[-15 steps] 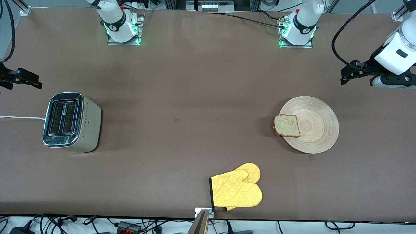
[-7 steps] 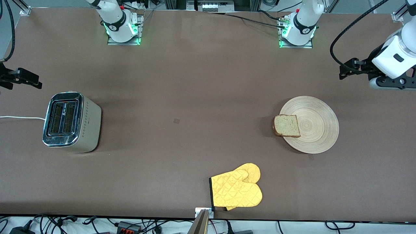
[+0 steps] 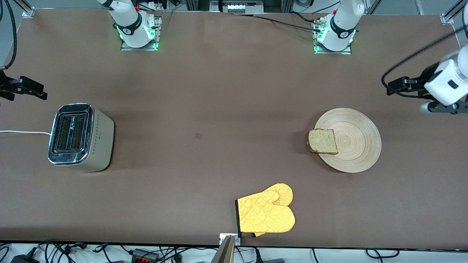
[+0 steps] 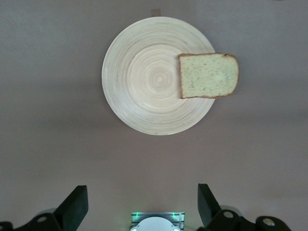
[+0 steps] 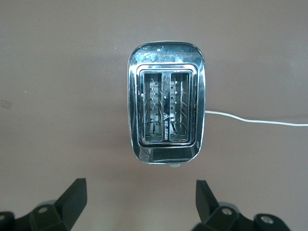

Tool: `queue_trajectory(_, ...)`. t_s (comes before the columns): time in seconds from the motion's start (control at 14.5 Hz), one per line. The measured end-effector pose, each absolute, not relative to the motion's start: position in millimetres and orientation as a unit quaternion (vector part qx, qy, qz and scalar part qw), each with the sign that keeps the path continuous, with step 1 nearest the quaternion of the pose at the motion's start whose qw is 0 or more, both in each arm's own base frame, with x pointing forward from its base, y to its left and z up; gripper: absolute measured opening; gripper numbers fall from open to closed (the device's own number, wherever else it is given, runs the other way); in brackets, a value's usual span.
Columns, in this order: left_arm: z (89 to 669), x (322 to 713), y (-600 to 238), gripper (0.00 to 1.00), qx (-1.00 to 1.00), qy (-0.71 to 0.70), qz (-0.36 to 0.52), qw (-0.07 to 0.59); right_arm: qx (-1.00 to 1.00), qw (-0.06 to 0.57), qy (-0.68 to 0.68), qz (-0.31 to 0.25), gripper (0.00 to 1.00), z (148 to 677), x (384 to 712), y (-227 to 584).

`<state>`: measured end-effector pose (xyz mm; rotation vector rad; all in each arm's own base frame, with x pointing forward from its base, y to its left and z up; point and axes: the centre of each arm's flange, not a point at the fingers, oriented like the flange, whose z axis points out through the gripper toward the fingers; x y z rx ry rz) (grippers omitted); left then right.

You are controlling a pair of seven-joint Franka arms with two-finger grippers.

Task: Move plate and put bread in toaster
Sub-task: 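Lower the left gripper to the wooden plate's rim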

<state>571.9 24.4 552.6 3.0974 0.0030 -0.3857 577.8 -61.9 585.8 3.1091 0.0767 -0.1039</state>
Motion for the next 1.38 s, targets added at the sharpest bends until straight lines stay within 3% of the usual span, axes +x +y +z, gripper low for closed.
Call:
queue_trajectory(0.21, 503, 579, 111, 1.0, 0.984, 0.006, -0.151, 0.09, 0.999, 0.015, 0.024, -0.033, 1.0, 586, 578, -62)
queue_trajectory(0.55, 379, 557, 265, 1.0, 0.942, 0.023, -0.137, 0.304, 0.999, 0.015, 0.024, -0.033, 1.0, 586, 578, -62)
queue_trajectory(0.89, 250, 546, 303, 1.0, 0.871, 0.017, -0.069, 0.486, 0.999, 0.014, 0.024, -0.033, 1.0, 586, 578, -62)
queue_trajectory(1.03, 210, 547, 297, 1.0, 0.851, 0.005, -0.048, 0.522, 0.999, 0.014, 0.024, -0.033, 1.0, 586, 578, -62)
queue_trajectory(1.38, 158, 554, 302, 1.0, 0.852, -0.031, 0.04, 0.521, 0.999, 0.014, 0.024, -0.033, 1.0, 586, 578, -63)
